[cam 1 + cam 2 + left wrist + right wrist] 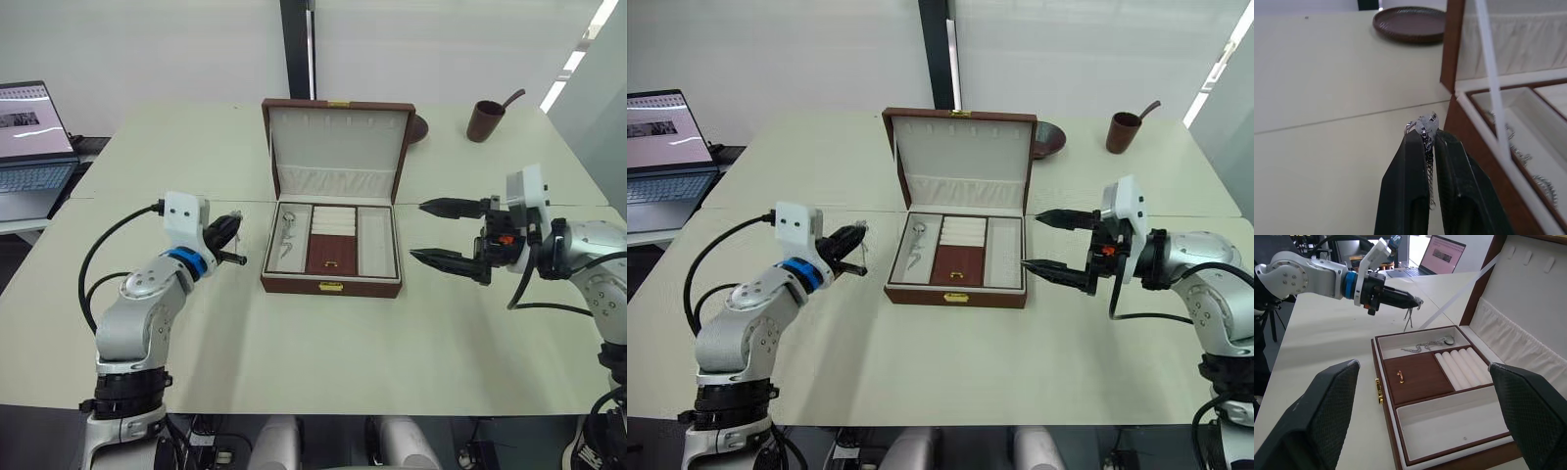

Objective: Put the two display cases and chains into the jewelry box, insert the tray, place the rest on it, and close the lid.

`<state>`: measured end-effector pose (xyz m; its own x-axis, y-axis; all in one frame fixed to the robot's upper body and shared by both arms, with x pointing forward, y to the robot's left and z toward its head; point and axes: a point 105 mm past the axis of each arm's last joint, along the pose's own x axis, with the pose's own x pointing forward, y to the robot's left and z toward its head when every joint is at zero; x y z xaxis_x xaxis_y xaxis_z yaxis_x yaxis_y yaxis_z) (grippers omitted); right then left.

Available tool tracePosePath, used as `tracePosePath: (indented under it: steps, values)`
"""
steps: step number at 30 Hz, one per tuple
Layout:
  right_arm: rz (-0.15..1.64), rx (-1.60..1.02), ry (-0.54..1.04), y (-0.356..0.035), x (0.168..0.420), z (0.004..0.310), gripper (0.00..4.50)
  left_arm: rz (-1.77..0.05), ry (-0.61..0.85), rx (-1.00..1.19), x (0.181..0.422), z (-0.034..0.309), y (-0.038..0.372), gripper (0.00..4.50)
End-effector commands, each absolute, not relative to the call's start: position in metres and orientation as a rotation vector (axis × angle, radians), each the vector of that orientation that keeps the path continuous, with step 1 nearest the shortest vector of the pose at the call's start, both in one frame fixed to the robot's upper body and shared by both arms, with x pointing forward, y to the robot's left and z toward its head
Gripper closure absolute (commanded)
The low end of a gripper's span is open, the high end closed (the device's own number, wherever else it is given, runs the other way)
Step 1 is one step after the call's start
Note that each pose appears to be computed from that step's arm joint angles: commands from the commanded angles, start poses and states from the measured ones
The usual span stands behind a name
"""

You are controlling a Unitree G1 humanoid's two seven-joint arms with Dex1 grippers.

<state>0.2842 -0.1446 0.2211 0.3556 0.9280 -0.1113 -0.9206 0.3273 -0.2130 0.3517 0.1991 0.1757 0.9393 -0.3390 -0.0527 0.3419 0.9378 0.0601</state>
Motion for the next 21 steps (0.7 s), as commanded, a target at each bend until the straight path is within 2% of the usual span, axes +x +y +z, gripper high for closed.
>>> tracePosePath:
  steps: [1, 11, 16, 21]
  values:
    - [1.173, -0.289, -0.077, -0.152, 0.28, 0.233, 0.0, -0.453, -0.032, 0.111, 0.344, 0.209, 0.182, 4.5]
    - [1.064, -0.281, -0.078, -0.166, 0.276, 0.229, 0.0, -0.758, -0.096, 0.175, 0.337, 0.25, 0.124, 4.5]
    - [1.019, -0.283, -0.078, -0.171, 0.272, 0.228, 0.0, -0.854, -0.099, 0.181, 0.342, 0.253, 0.102, 4.5]
    - [0.949, -0.28, -0.074, -0.177, 0.265, 0.223, 0.0, -1.022, -0.056, 0.153, 0.353, 0.239, 0.061, 4.5]
